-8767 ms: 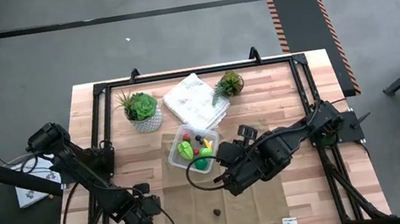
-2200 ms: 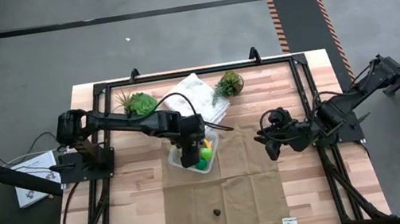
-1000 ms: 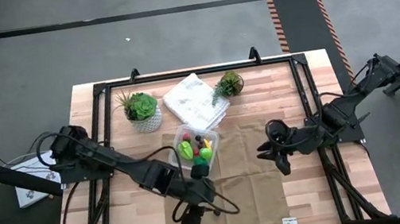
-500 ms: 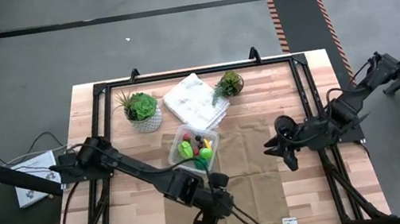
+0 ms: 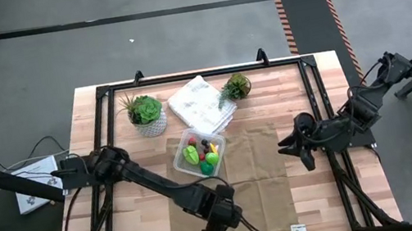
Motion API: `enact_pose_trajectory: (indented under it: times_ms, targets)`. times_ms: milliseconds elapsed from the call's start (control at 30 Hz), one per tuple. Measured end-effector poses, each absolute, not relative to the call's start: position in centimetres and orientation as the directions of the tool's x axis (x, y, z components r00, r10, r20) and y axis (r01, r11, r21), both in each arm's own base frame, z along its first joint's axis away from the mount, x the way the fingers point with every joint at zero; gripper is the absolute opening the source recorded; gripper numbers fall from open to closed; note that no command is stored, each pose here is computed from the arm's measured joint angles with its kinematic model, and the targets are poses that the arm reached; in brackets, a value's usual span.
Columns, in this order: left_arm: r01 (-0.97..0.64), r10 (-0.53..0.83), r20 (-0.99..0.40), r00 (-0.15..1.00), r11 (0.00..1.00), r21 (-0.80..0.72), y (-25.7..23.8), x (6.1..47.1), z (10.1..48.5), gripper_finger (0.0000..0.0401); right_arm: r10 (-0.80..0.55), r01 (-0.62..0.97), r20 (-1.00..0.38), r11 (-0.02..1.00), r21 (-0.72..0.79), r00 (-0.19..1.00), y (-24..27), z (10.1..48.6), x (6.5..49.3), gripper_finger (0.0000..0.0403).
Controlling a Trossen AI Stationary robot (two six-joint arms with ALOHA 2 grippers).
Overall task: Pick and placing Produce into tupperware
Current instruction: Put the blackberry into transparent bin
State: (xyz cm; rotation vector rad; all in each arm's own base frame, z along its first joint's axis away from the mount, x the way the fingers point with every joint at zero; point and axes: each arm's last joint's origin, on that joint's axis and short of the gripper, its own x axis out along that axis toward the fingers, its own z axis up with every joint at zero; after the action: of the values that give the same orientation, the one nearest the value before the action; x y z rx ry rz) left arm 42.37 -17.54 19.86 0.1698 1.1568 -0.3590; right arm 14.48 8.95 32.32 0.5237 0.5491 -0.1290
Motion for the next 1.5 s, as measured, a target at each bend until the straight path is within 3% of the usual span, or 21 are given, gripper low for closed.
enact_pose_trajectory:
  times_ms: [467, 867, 1500]
  targets:
    - [0.334, -0.136, -0.935, 0.328, 0.943, -0.02, -18.1, 42.8, 17.3, 0.0172, 0.025, 0.241, -0.513, 0.862, 0.446, 0.858, 9.5, 32.4, 14.1, 0.0119]
    - [0.284, -0.088, -0.969, 0.229, 0.959, -0.02, -18.0, 42.6, 14.6, 0.0172, 0.022, 0.247, -0.505, 0.853, 0.46, 0.863, 9.7, 32.4, 14.0, 0.0119]
    - [0.239, -0.107, -0.953, 0.283, 0.97, -0.038, -18.2, 43.1, 14.7, 0.0172, 0.009, 0.254, -0.507, 0.857, 0.447, 0.862, 9.7, 32.4, 14.0, 0.0119]
